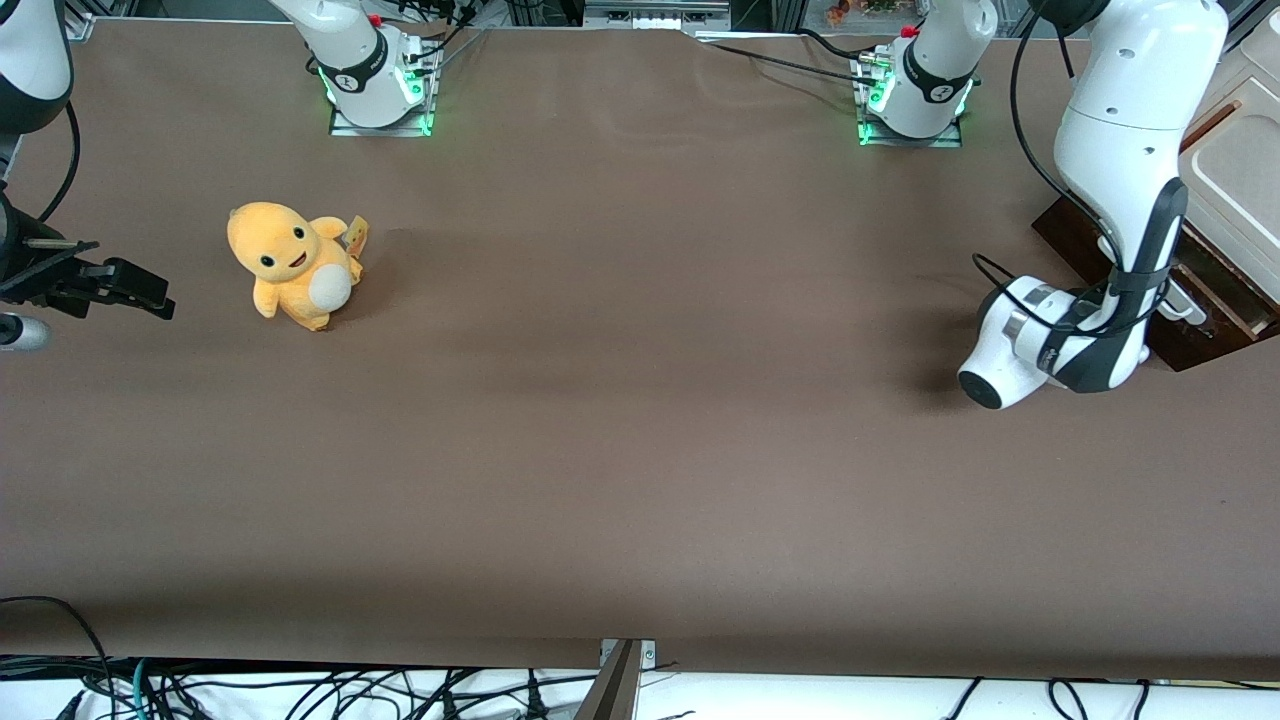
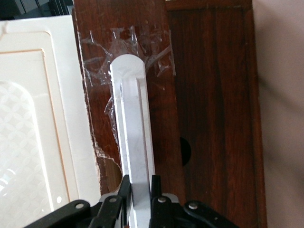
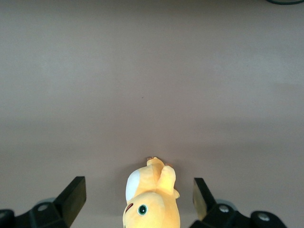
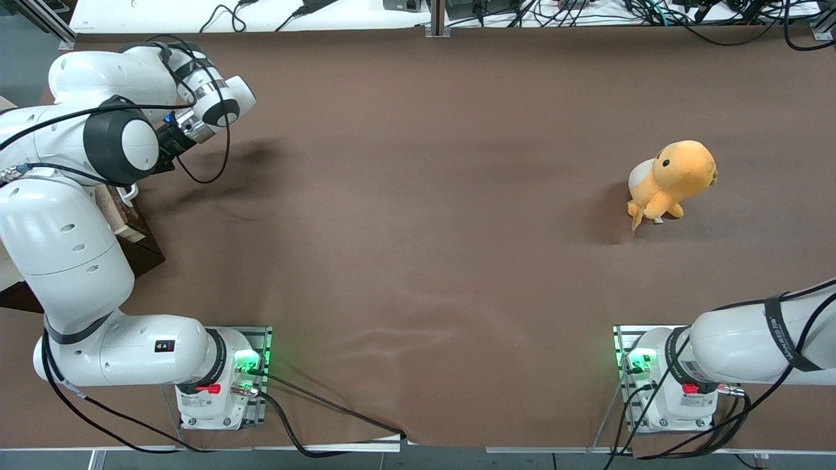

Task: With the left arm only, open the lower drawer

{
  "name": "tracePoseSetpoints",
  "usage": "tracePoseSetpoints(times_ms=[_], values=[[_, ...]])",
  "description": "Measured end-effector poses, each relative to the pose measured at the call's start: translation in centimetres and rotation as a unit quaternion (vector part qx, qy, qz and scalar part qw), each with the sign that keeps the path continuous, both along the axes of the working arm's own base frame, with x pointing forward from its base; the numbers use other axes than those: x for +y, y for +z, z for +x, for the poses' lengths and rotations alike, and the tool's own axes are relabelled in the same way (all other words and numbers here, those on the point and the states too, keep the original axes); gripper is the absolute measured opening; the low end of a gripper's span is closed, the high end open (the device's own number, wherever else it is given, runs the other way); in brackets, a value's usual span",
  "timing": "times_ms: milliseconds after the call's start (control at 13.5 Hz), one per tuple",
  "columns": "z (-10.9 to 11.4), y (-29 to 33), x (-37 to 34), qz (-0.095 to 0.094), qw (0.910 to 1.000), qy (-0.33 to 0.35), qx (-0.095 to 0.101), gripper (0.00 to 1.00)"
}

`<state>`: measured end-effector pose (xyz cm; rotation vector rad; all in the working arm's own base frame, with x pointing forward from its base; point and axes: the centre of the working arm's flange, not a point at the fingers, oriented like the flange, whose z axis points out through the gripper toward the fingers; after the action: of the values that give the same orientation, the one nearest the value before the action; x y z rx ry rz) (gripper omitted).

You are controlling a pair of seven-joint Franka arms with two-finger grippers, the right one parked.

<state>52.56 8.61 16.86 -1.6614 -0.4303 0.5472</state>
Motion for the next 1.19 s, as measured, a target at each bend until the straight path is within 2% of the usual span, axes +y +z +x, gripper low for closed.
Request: tracePoseSetpoints(times_ms=[223, 446, 1189], values=[[1.0, 0.3, -2.6, -0.001, 0.9997, -0.023, -0.008, 0.19], [1.4, 0.3, -4.3, 0.001, 0.9993, -0.036, -0.007, 0.19], [1.7, 0.2, -4.5, 0.003, 0.9994, -0.033, -0.007, 0.19]])
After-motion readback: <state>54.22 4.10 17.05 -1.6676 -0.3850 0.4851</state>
